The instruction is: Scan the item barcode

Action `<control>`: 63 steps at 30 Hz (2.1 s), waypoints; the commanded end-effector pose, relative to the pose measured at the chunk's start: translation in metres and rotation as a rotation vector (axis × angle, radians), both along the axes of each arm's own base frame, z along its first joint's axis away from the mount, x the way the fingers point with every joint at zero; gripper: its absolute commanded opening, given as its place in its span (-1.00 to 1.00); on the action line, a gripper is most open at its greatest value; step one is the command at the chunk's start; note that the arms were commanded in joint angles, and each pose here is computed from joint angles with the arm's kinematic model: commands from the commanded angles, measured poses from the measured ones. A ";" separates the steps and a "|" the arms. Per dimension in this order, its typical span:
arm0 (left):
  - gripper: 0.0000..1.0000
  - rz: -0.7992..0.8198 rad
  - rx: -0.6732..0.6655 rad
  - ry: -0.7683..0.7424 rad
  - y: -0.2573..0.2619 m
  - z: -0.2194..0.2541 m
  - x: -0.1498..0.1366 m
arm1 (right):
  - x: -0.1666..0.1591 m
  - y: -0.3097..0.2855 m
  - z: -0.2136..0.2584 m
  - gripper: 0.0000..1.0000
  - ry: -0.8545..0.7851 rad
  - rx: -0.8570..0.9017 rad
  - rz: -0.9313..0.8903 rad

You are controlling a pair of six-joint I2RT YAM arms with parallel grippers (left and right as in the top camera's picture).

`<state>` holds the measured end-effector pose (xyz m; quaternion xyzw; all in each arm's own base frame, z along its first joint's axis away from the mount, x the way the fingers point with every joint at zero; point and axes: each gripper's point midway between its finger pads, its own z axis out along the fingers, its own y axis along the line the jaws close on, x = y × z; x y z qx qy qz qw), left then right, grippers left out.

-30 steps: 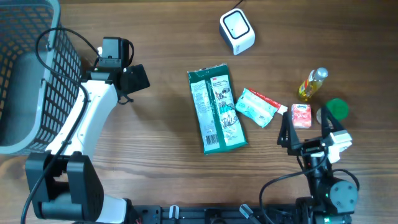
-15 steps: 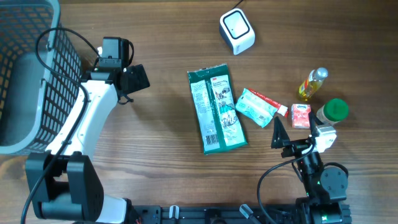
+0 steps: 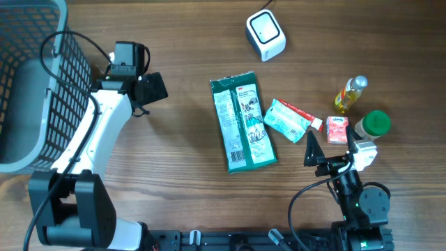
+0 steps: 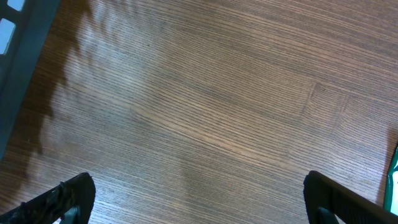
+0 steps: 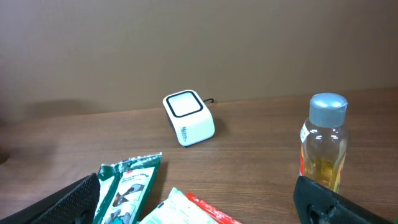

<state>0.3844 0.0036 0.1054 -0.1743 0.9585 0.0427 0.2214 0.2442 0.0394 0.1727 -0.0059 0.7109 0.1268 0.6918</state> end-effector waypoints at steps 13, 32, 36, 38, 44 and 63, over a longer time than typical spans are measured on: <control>1.00 -0.003 0.016 0.000 0.003 0.001 0.001 | -0.001 -0.001 0.004 1.00 -0.016 0.014 0.000; 1.00 0.001 -0.033 -0.674 0.008 0.230 -0.074 | -0.001 -0.001 0.004 1.00 -0.015 0.014 0.000; 1.00 0.002 -0.043 -0.834 0.011 0.273 -0.114 | -0.001 -0.001 0.004 0.99 -0.015 0.014 0.000; 1.00 0.003 -0.049 -0.915 0.013 0.293 -0.136 | -0.001 -0.001 0.004 0.99 -0.016 0.013 -0.001; 1.00 -0.043 -0.099 -0.785 0.004 0.255 -0.177 | -0.001 -0.001 0.004 0.99 -0.016 0.014 -0.001; 1.00 -0.177 -0.186 -1.444 -0.015 0.270 -0.198 | -0.001 -0.001 0.004 0.99 -0.016 0.014 0.000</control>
